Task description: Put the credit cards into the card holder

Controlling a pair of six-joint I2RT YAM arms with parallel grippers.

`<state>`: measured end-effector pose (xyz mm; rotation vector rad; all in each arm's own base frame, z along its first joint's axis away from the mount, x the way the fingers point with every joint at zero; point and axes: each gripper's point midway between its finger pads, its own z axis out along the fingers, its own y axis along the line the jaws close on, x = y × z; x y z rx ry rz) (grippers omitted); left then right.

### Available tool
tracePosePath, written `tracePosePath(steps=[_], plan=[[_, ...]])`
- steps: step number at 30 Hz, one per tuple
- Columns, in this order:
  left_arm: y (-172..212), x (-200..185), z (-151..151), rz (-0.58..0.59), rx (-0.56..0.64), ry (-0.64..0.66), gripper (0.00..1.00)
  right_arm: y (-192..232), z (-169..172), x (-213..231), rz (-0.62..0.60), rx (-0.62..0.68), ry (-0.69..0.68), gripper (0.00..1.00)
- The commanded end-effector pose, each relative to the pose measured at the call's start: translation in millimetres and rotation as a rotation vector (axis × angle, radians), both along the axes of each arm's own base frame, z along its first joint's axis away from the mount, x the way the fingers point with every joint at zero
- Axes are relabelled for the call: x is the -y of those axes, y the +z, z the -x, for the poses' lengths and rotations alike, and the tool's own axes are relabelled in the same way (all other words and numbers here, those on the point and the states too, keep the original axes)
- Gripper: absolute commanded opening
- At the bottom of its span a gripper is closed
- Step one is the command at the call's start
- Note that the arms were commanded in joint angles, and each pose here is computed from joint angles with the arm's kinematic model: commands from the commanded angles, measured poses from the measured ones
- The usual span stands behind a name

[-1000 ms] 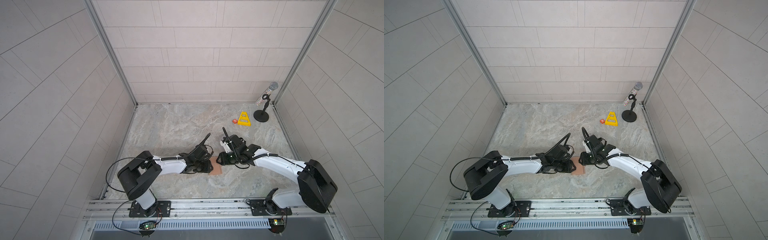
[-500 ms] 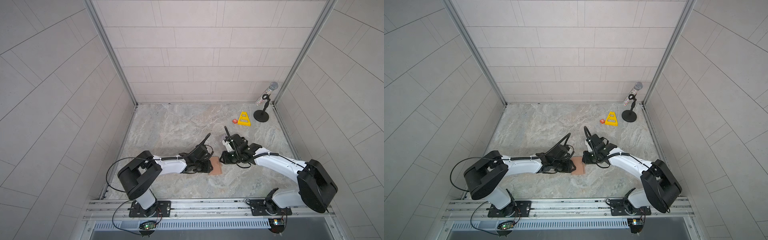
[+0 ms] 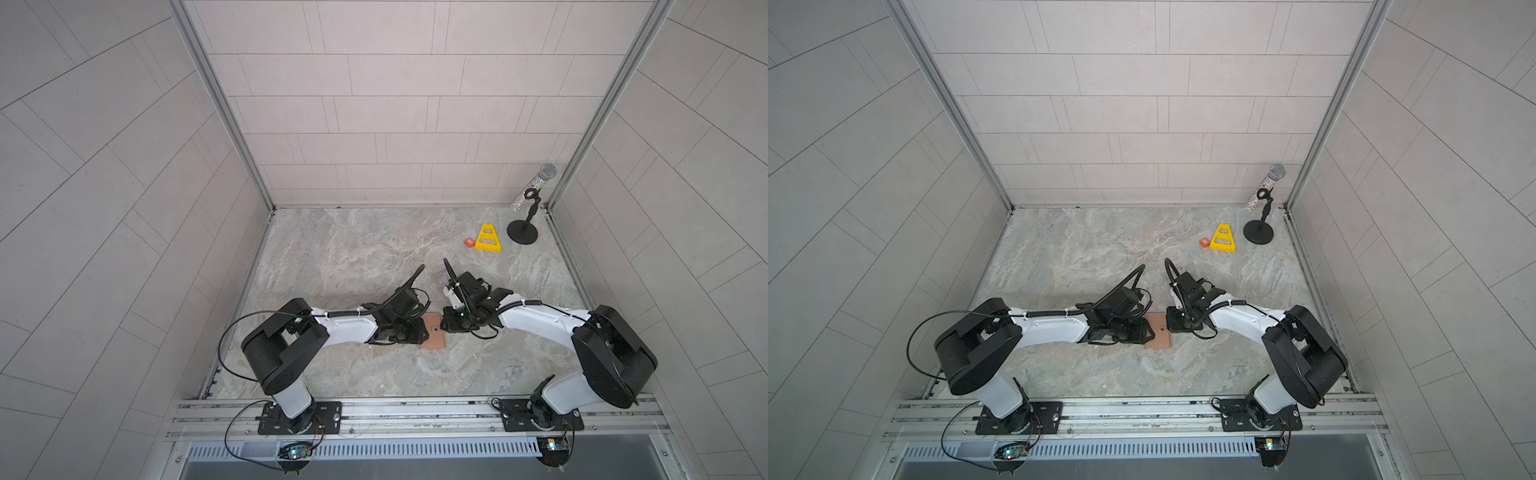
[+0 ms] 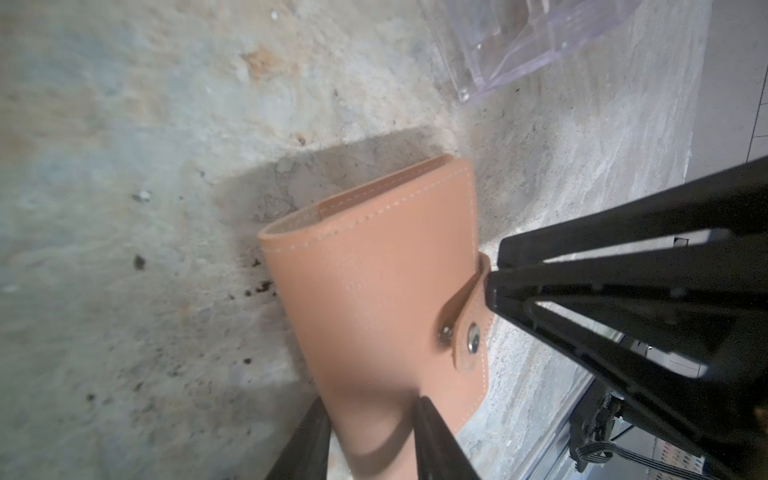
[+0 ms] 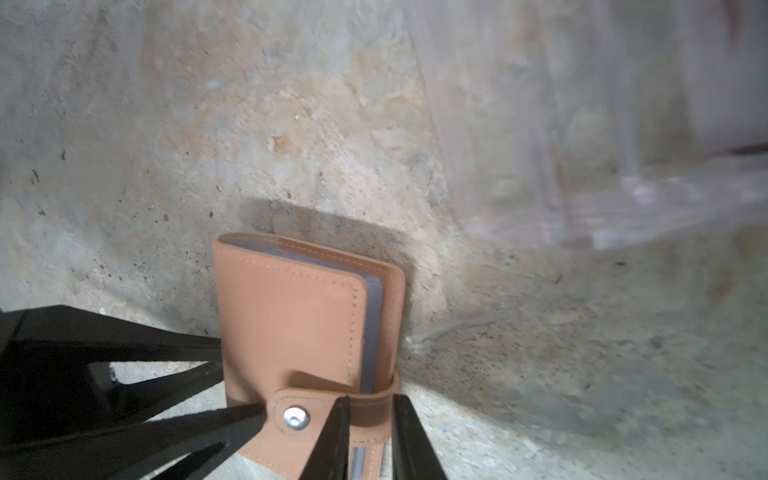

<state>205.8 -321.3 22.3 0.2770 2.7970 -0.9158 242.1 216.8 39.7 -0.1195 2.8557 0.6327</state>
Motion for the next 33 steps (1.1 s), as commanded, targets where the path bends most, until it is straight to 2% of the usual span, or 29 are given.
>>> tracePosePath(steps=[1, 33], plan=[[-21, -12, 13, -0.087, -0.051, -0.016, 0.38, -4, 1, -5, -0.028, -0.011, 0.008, 0.21], [-26, -7, 12, -0.099, -0.066, -0.025, 0.37, -13, 6, -23, -0.107, -0.063, 0.046, 0.20]])
